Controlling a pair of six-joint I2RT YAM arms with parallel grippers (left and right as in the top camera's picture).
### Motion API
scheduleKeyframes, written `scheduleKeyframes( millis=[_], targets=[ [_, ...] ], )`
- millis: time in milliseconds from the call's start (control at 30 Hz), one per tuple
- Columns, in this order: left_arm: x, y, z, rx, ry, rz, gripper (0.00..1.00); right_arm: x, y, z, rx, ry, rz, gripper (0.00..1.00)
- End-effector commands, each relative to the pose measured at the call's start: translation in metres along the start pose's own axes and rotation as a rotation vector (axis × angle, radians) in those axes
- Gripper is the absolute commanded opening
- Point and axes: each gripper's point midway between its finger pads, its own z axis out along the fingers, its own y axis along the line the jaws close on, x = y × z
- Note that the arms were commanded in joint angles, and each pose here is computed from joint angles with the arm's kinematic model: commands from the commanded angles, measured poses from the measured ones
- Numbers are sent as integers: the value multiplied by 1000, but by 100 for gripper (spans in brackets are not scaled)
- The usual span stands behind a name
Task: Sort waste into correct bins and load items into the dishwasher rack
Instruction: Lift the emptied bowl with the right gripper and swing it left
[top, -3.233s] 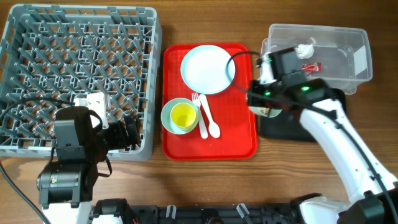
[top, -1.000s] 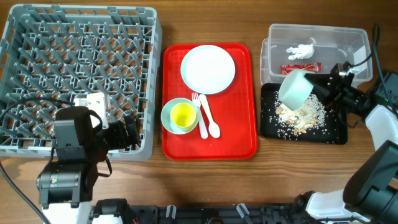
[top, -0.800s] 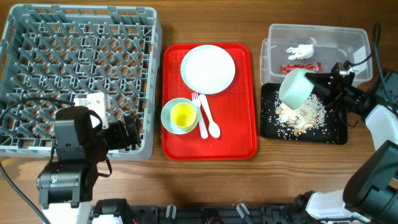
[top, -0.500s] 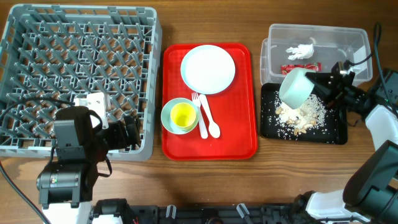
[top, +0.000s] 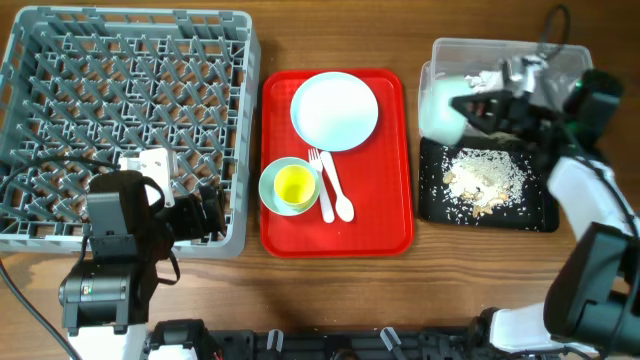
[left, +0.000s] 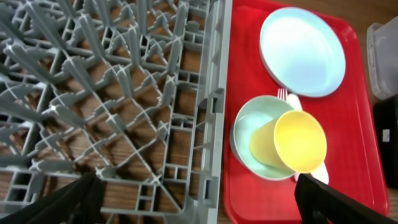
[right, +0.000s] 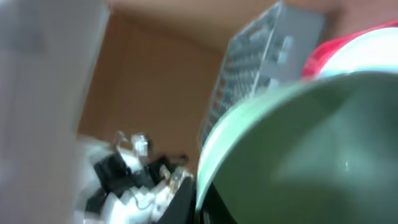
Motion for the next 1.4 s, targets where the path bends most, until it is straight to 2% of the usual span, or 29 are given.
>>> scheduleKeyframes(
  millis=[0, 167, 433, 800, 1067, 1367],
  targets=[
    [-7, -5, -5, 18, -22, -4, 100, 2, 53, 37, -57, 112, -1, 4],
    [-7, -5, -5, 18, -23, -4, 100, 1, 87, 55, -88, 160, -59, 4],
    [-7, -5, -5, 18, -23, -4, 100, -11, 89, 59, -88, 126, 4, 5],
    [-7, -5, -5, 18, -22, -4, 100, -83, 125, 68, -98, 131, -120, 5],
    [-7, -5, -5, 18, -22, -4, 100, -122, 118, 75, -97, 152, -123, 5],
    [-7, -5, -5, 18, -22, -4, 100, -127, 109, 77, -92, 162, -85, 5]
  ],
)
